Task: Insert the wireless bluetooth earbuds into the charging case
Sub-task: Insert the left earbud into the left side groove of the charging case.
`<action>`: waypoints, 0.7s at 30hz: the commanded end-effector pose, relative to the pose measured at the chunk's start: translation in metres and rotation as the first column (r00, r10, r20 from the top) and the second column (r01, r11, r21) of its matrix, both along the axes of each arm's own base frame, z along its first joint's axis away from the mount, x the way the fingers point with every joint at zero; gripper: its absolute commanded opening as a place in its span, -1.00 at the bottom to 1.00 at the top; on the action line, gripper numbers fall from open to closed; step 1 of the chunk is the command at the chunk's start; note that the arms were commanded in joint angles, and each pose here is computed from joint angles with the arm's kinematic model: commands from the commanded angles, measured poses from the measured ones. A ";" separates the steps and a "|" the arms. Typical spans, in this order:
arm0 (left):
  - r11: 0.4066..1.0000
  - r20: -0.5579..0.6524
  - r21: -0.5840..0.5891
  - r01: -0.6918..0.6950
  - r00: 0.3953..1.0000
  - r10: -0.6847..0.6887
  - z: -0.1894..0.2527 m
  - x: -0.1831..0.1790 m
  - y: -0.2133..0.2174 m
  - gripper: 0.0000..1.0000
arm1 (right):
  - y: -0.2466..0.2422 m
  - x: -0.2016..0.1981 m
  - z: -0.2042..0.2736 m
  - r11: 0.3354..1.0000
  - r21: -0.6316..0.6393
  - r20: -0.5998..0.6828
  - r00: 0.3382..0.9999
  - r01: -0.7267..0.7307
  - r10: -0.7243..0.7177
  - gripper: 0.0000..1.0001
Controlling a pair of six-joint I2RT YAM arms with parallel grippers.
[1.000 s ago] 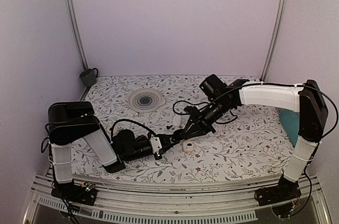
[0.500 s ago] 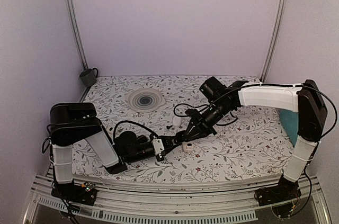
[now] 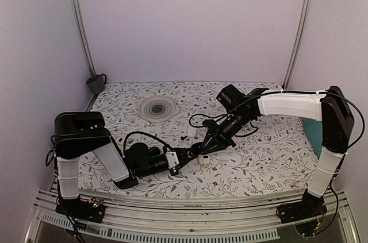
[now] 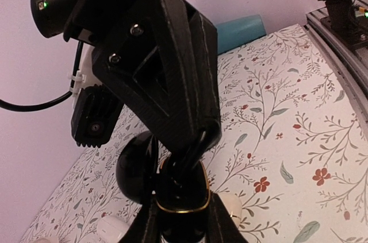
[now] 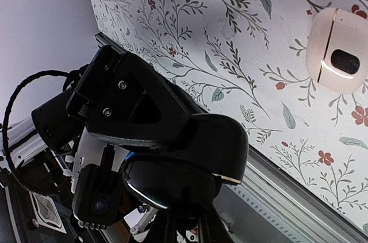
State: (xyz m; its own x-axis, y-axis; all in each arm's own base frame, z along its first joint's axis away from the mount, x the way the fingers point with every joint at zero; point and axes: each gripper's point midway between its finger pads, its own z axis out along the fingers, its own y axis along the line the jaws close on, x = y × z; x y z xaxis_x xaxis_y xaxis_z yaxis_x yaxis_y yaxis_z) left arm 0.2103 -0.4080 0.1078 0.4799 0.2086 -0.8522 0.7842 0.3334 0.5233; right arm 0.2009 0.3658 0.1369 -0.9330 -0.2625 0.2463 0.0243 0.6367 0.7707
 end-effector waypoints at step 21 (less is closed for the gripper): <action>0.999 0.053 -0.021 0.050 0.997 -0.049 0.012 -0.015 -0.020 -1.00 | 0.000 0.006 -0.011 1.000 -0.030 -0.013 1.000 0.001 -0.002 -0.76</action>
